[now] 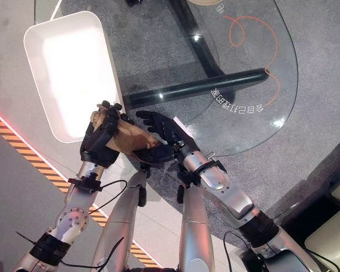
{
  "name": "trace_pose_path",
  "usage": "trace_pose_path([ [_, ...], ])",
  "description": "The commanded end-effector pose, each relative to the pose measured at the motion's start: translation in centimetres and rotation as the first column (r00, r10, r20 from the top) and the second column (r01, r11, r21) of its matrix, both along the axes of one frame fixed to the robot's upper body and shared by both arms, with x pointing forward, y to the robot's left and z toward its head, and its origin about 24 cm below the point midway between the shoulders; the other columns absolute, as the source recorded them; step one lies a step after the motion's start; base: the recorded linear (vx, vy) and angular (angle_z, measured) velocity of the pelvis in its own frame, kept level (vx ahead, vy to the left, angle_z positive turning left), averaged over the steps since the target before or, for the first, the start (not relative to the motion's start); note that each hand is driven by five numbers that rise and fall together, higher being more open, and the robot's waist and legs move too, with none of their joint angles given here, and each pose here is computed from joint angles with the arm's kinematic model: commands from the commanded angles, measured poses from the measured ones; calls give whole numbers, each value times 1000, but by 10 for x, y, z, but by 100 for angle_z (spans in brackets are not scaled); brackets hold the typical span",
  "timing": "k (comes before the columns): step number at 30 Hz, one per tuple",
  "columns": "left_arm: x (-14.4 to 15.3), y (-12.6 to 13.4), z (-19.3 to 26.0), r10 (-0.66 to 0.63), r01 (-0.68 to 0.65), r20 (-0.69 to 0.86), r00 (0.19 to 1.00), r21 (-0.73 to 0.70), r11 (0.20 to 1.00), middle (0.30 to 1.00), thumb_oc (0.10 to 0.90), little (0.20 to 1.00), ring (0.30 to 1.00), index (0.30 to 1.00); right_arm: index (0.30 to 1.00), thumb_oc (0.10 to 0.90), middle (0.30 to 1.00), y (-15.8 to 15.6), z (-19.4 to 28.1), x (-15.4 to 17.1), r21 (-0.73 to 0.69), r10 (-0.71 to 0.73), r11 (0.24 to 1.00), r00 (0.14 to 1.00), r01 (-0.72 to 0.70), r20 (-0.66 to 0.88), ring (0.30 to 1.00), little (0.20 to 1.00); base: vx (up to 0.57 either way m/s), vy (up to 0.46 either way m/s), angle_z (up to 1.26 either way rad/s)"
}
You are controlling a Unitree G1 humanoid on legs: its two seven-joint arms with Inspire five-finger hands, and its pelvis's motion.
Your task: Wipe the table with a cloth and put it in the basket.
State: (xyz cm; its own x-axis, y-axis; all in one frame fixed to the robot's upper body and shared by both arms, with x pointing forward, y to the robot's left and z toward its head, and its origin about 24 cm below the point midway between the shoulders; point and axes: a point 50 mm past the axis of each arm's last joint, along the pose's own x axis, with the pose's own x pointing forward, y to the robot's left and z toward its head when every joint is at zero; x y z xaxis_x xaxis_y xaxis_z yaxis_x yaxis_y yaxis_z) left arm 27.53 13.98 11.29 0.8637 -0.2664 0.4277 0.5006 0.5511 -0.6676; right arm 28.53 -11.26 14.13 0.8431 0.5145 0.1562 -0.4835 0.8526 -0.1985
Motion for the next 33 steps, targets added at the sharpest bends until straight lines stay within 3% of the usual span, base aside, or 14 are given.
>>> trace_pose_path([
  [1,-25,-10,18,-78,88,190,979,-42,995,300,100,200,300,300,900,800,900,20,73,-35,229,129,949,929,-217,348,900,900,0,0,0],
  [10,-26,16,33,100,-101,303,948,-13,995,300,100,200,300,300,900,800,900,1,64,-30,236,50,963,946,-130,320,900,900,1,1,0],
  [13,-31,44,52,269,-295,422,866,-4,955,300,100,200,300,300,900,800,900,-8,53,-28,214,29,973,965,-87,262,900,900,7,24,-3],
  [17,-41,67,75,402,-458,512,759,-20,889,300,100,200,300,300,900,800,900,-17,37,-28,173,2,984,981,-37,194,900,900,9,45,-3],
  [28,-65,96,103,650,-813,633,420,-56,580,300,100,200,300,300,900,800,900,-29,-1,-34,89,-17,996,1000,15,22,900,900,9,59,-5],
  [31,-62,100,110,718,-906,639,278,-75,417,300,100,200,300,300,900,800,900,-26,-11,-29,29,-16,999,999,17,-30,900,900,15,75,-6],
  [33,-60,101,113,731,-931,643,229,-76,358,300,100,200,300,300,900,800,900,-24,-14,-26,-3,-10,1000,998,9,-56,900,900,7,54,-5],
])
